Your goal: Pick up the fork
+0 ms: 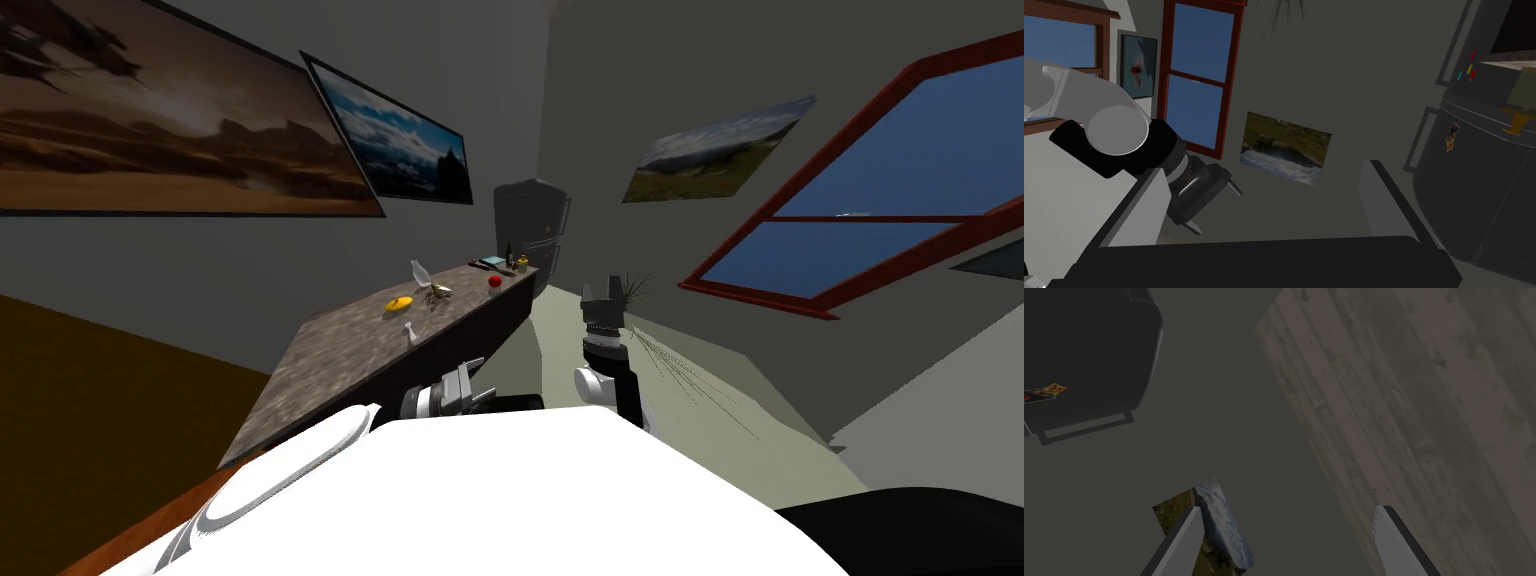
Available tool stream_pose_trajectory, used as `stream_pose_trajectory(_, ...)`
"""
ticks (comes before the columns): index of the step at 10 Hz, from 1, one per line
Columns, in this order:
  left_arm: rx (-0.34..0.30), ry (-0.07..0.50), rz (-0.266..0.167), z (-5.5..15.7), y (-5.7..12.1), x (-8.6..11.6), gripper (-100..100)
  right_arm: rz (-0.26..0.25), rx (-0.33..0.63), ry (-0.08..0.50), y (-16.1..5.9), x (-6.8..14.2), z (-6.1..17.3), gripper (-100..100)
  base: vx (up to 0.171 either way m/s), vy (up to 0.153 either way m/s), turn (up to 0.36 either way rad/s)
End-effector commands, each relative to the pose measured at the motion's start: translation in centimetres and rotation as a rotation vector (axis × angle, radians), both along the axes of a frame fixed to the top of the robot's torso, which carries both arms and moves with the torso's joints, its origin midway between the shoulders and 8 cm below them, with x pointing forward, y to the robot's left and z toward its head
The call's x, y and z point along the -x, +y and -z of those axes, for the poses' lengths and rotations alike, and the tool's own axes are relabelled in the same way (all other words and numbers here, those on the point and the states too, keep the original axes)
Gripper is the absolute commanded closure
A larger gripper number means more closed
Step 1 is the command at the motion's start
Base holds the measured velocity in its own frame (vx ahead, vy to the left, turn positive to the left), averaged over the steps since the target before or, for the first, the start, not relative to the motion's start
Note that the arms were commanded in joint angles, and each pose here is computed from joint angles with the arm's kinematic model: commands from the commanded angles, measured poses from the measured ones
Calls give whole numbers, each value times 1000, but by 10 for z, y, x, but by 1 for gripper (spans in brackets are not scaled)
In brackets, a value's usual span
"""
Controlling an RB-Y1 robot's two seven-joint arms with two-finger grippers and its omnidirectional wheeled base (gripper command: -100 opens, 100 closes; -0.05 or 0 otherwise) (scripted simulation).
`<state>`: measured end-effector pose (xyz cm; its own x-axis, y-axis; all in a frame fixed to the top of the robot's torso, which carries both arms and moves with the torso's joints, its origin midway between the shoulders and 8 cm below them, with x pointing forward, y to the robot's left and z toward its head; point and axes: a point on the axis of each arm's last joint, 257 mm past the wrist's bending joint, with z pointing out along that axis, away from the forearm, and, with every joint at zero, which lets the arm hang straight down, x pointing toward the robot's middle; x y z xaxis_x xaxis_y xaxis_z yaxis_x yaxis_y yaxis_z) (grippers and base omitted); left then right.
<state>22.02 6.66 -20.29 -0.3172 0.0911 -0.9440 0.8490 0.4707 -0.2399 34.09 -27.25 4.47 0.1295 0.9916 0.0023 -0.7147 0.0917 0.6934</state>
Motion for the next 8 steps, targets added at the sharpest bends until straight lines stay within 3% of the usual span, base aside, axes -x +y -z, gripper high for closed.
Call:
stream_pose_trajectory(1, -39, -3, 21, 6, 6, 6, -100, 0, 0, 0, 0, 0, 0, 0, -7, 23, -52)
stream_pose_trajectory(8, -279, 21, 136, 62, 40, 51, -100, 0, 0, 0, 0, 0, 0, 0, -5, 39, -271)
